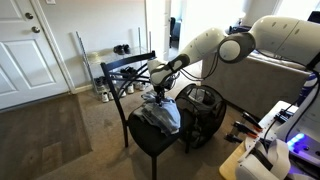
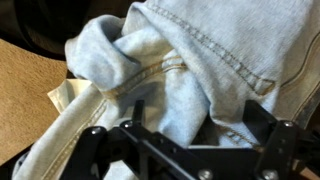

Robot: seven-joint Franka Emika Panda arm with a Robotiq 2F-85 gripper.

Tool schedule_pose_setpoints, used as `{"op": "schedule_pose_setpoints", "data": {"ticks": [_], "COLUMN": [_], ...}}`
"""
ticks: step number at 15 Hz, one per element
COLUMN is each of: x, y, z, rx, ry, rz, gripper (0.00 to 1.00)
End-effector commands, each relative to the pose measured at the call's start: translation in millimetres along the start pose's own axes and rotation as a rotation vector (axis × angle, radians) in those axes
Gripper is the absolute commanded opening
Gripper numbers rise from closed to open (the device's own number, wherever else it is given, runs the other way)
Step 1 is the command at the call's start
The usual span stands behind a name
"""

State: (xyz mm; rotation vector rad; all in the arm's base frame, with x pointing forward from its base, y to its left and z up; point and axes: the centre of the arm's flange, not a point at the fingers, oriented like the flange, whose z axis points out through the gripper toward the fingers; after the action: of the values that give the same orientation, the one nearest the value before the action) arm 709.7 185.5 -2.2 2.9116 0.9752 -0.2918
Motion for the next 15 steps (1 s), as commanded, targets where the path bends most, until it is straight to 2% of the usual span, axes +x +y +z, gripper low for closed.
{"op": "schedule_pose_setpoints", "data": {"ticks": [1, 5, 11, 12, 13, 15], "x": [10.8, 10.0, 14.3, 12.8, 12.0, 10.5], "y": [1.5, -3.3, -15.0, -16.8, -17.8, -18.6], "z": [-3.5, -3.6, 41.4, 47.7, 51.3, 51.0], "rx": [0.075, 0.095, 0.114, 0.111, 0.101, 0.095], "ry": [0.033, 0.036, -0.073, -0.078, -0.076, -0.076], "rz": [-0.090, -0.143, -0.165, -0.174, -0.185, -0.184], "gripper": [1.00, 1.00, 1.00, 0.75, 0.74, 0.60]}}
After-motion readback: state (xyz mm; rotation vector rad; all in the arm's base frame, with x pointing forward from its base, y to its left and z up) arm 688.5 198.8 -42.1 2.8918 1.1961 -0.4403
